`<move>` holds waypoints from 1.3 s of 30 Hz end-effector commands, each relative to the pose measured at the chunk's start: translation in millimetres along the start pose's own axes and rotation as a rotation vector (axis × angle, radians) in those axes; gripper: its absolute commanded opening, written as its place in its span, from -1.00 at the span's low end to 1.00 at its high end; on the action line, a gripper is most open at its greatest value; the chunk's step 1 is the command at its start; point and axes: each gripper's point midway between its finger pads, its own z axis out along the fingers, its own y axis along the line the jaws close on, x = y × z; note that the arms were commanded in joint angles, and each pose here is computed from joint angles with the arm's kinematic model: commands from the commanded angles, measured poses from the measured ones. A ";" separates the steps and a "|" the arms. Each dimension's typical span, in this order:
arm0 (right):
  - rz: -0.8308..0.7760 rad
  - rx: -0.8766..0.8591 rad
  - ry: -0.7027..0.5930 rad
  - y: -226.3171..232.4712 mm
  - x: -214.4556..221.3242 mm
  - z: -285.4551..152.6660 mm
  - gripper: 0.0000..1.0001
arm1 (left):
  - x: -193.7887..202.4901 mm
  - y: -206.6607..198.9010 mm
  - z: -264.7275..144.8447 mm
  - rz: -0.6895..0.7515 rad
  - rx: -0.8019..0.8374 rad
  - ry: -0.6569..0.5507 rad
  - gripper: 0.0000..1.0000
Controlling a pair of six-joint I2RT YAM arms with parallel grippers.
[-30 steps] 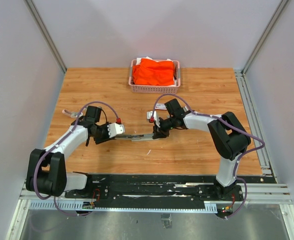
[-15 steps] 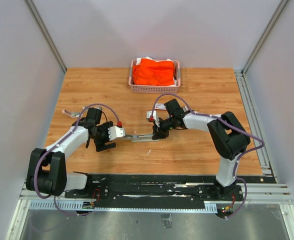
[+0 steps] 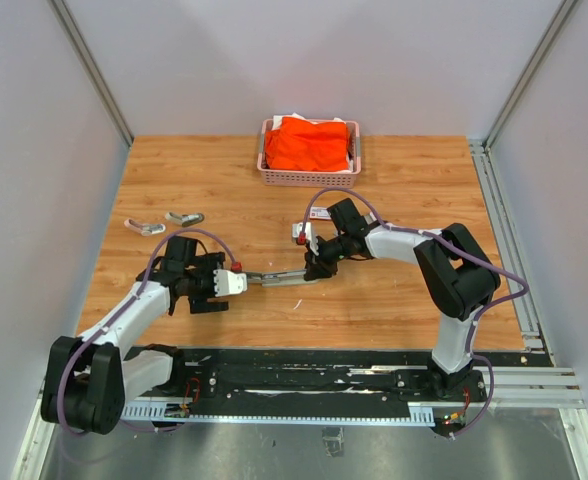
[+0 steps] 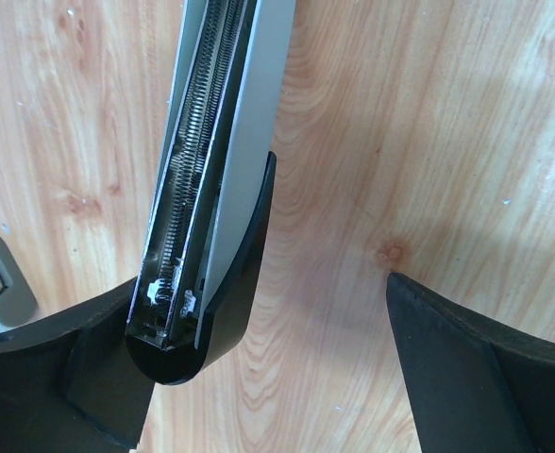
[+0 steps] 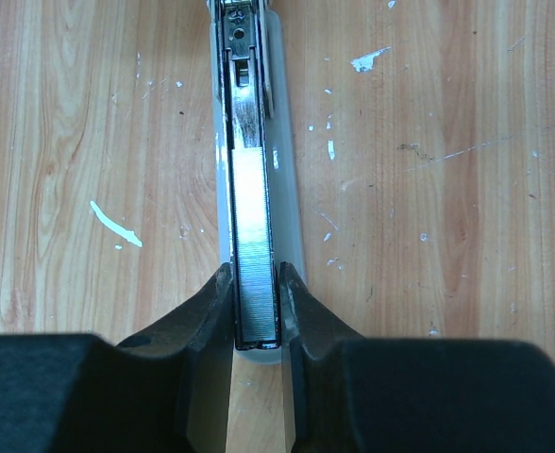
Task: Unload the staples from the stapler
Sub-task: Unload the staple at the center of the board.
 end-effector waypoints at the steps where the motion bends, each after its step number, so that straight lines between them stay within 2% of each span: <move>1: 0.035 0.051 0.054 -10.2 8.5 0.5 -0.78 | 0.0 -16.3 6.8 0.065 0.044 -0.025 0.91; 5: 0.036 0.052 0.058 -10.3 9.1 0.9 -0.78 | -12.3 -17.3 4.8 0.150 0.050 -0.074 0.90; 8: 0.034 0.056 0.058 -11.0 8.1 -0.1 -0.78 | -14.3 -16.9 4.6 0.220 0.053 -0.058 0.89; 19: 0.042 0.050 0.059 -10.8 6.9 0.3 -0.77 | 28.5 -36.0 4.7 0.569 0.149 0.193 0.89; 28: 0.041 0.055 0.059 -12.0 5.0 -1.0 -0.77 | 40.0 -47.1 4.1 0.703 0.211 0.242 0.87; 31: 0.043 0.056 0.060 -12.2 5.4 -1.0 -0.77 | 32.2 -39.3 6.1 0.670 0.161 0.215 0.84; 35: 0.031 0.056 0.059 -11.1 4.7 -2.3 -0.77 | -0.5 -5.4 3.8 0.470 0.000 0.112 0.87; 37: 0.026 0.058 0.059 -11.1 4.4 -2.2 -0.77 | -18.4 5.2 0.5 0.362 -0.033 0.044 0.88; 39: 0.025 0.057 0.058 -11.0 3.3 -1.9 -0.77 | -33.7 7.5 -0.4 0.314 -0.025 -0.024 0.88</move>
